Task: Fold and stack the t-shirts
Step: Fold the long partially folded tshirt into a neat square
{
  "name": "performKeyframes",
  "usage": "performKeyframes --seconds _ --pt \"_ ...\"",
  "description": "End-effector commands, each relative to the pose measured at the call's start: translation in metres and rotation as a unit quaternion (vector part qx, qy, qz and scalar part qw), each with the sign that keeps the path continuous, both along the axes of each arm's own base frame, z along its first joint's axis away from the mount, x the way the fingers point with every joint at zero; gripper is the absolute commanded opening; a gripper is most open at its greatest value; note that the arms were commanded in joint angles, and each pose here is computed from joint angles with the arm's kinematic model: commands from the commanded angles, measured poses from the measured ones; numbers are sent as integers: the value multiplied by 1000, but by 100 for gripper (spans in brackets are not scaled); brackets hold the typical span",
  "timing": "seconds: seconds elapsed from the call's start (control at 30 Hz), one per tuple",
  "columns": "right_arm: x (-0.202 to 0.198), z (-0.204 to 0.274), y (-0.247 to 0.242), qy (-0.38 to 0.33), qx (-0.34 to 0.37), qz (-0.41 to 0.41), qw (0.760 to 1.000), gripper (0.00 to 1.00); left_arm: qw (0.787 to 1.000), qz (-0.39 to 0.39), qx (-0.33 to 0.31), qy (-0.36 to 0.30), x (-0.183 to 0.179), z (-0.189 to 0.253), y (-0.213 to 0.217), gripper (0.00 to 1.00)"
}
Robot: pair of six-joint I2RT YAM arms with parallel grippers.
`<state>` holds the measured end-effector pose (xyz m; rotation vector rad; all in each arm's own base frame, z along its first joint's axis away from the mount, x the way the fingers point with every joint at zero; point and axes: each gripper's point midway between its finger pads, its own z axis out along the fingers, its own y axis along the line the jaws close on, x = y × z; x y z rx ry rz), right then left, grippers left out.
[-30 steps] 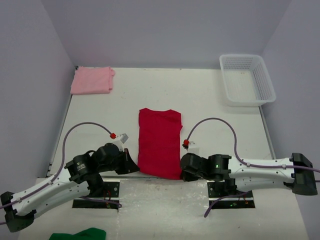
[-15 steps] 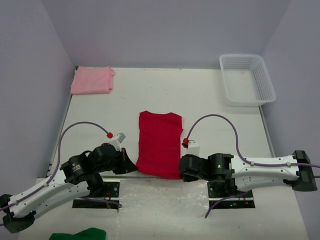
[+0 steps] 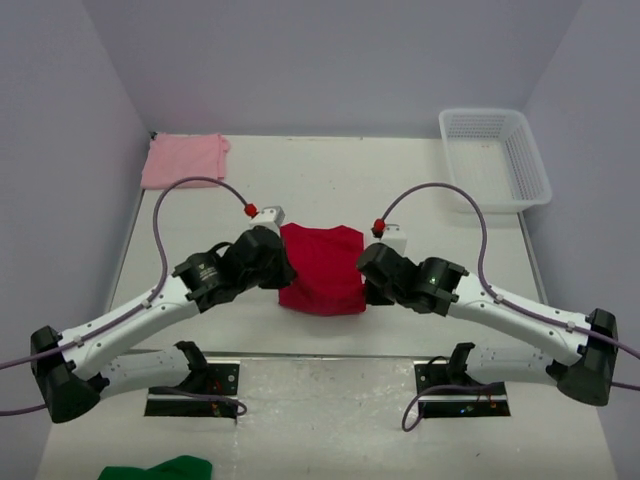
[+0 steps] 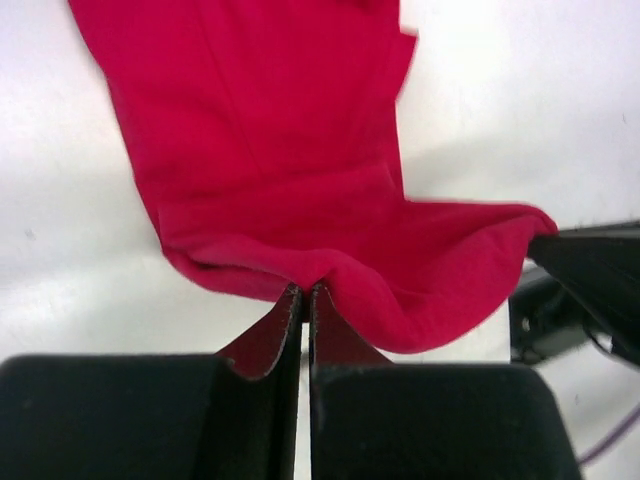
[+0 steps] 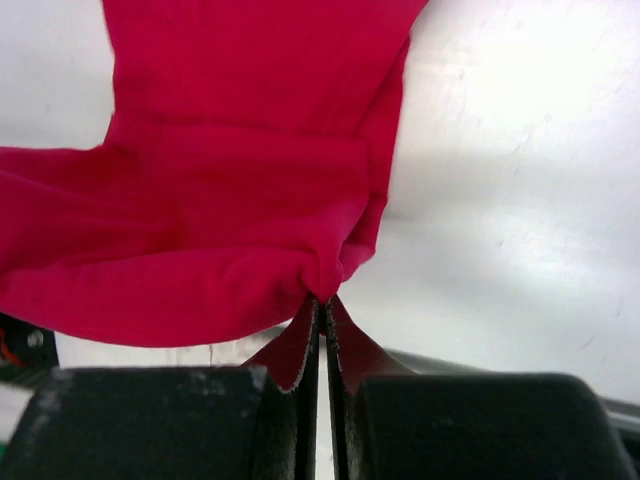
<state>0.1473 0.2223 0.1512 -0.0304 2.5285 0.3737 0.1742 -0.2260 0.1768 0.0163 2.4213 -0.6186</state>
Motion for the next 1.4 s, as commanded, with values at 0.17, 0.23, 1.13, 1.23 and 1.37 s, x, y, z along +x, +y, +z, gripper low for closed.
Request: performKeyframes --seconds 0.17,0.23,1.13,1.23,1.37 --pt "86 22 13 -45 -25 42 998 0 991 62 30 -117 124 48 14 0" --pt "100 21 15 -50 -32 51 997 0 990 75 41 -109 142 39 21 0" --pt "242 -87 -16 56 -85 -5 995 0 996 21 72 -57 307 -104 9 0" --pt "257 -94 -26 63 -88 -18 994 0 995 16 75 -61 310 -106 8 0" --pt "278 -88 -37 52 -105 -34 992 35 994 19 76 -75 308 -98 11 13"
